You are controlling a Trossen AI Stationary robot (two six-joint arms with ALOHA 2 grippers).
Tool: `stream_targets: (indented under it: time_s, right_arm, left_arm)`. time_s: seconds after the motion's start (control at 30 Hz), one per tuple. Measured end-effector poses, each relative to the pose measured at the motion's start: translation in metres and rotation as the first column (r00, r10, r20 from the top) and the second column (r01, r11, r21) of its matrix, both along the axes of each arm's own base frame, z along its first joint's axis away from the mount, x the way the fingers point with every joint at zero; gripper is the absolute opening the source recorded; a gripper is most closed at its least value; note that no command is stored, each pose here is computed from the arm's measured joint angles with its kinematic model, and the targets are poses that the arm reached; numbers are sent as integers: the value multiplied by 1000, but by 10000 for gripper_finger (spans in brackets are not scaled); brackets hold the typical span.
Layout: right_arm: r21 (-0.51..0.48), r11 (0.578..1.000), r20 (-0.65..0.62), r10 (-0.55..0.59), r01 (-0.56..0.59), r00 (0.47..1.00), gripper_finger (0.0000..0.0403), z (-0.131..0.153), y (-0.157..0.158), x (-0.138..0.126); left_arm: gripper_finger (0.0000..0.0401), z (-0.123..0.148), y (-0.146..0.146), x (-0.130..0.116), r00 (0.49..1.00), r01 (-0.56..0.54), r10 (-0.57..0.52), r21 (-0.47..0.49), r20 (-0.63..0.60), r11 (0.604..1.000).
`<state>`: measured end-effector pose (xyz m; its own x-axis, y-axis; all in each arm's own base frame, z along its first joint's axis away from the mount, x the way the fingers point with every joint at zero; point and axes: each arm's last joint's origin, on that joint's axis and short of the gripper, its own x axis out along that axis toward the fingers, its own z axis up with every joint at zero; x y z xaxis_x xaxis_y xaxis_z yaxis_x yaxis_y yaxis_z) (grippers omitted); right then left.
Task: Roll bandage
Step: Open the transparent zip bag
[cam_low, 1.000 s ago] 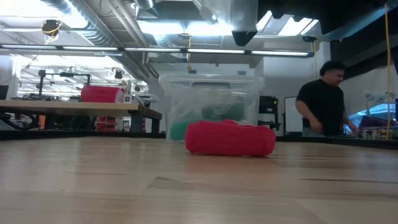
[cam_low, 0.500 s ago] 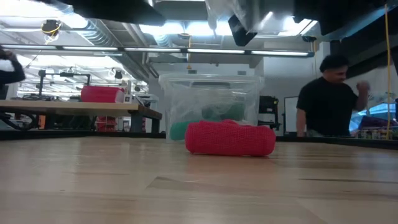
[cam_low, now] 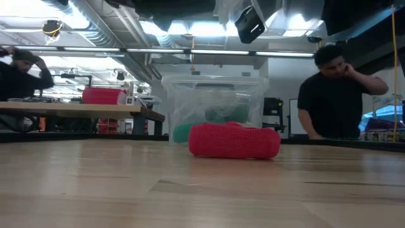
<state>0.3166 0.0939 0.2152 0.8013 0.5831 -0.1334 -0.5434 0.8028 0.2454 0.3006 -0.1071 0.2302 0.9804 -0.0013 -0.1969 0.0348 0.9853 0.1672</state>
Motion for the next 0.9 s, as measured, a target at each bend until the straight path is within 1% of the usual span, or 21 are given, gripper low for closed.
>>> stream_targets:
  time_s: [0.23, 0.37, 0.47, 0.6, 0.63, 0.7, 0.77, 0.9]
  right_arm:
    - [-28, 1000, 20, 6, -5, 1000, 0, 0, 0, 0]
    - [-37, 999, 27, 8, -7, 1000, 0, 0, 0, 0]
    - [-37, 999, 27, 8, -7, 1000, 0, 0, 0, 0]
    - [-37, 999, 27, 8, -7, 1000, 0, 0, 0, 0]
    - [-37, 999, 28, 8, -7, 1000, 0, 0, 0, 0]
    - [-37, 999, 27, 8, -7, 1000, 0, 0, 0, 0]
    - [-37, 999, 27, 8, -7, 1000, 0, 0, 0, 0]
    - [-37, 999, 27, 8, -7, 1000, 0, 0, 0, 0]
  left_arm:
    - [0, 0, -5, -1, 993, 120, -120, -7, -1, 993]
    - [3, 0, -5, -1, 992, 126, -127, -57, -5, 990]
    - [23, 0, -5, -1, 992, 123, -123, -68, -5, 990]
    - [63, 3, -5, -3, 992, 121, -122, -79, -7, 989]
    - [72, 4, -5, -4, 991, 134, -135, -83, -7, 987]
    - [87, 6, -7, -5, 979, 204, -205, -92, -5, 975]
    - [97, 7, -9, -6, 963, 269, -269, -80, 5, 960]
    - [106, 8, -7, -5, 961, 278, -277, -74, 14, 958]
